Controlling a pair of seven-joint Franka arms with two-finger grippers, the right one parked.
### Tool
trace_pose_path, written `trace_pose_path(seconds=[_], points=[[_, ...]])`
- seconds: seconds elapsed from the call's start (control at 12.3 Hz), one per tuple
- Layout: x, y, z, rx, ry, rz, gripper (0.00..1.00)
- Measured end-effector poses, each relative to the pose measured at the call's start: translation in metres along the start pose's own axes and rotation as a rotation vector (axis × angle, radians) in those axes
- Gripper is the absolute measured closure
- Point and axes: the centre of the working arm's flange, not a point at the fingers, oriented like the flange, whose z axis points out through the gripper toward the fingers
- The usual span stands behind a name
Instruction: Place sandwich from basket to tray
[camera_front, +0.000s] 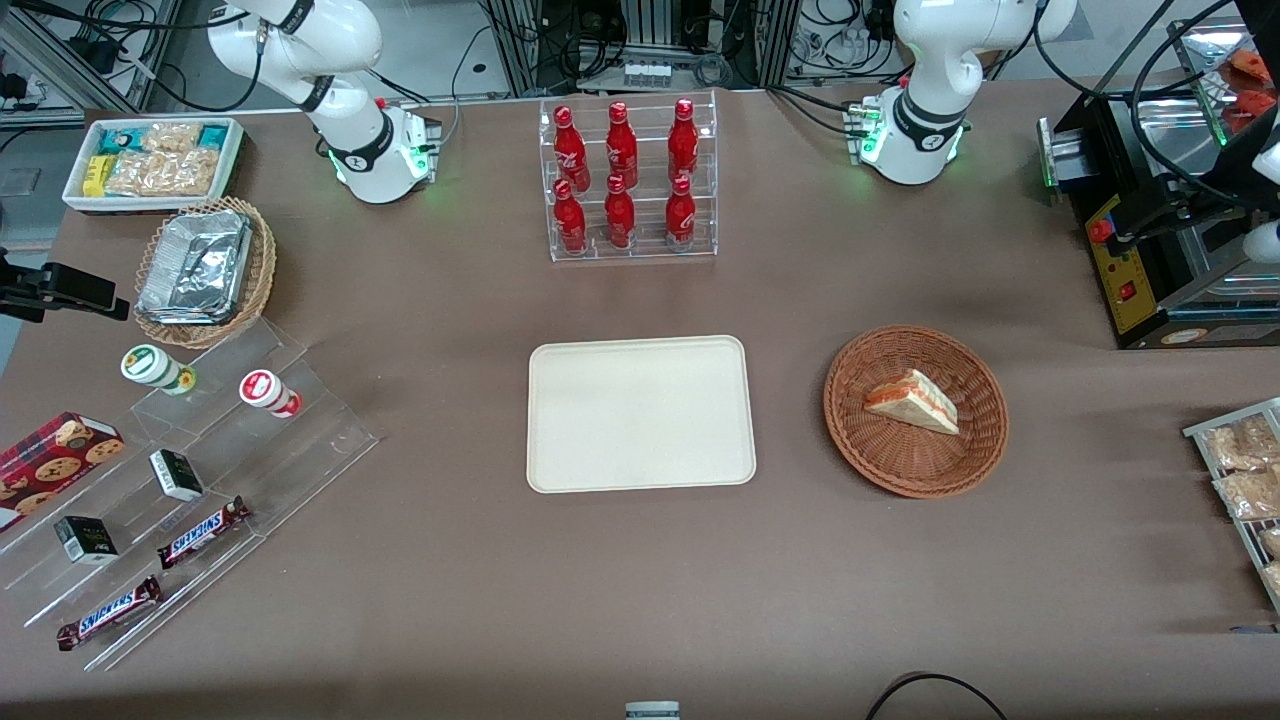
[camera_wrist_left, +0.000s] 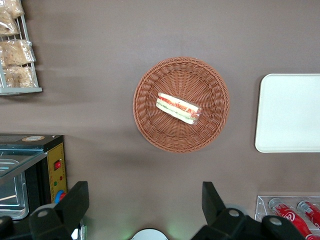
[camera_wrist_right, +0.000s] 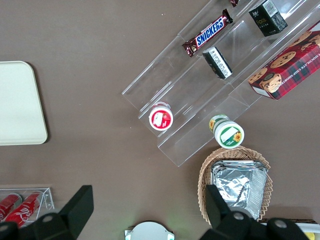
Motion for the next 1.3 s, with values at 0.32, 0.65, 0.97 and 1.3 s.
trace_pose_path(seconds=[0.32, 0.65, 0.97, 1.3], points=[[0.012, 0.003, 0.020, 0.024, -0.025, -0.017, 0.00], [0.044, 0.029, 0.102, 0.018, 0.000, -0.284, 0.00], [0.048, 0.052, 0.198, -0.049, 0.087, -0.707, 0.00], [0.024, 0.073, 0.282, -0.094, 0.114, -0.980, 0.00]])
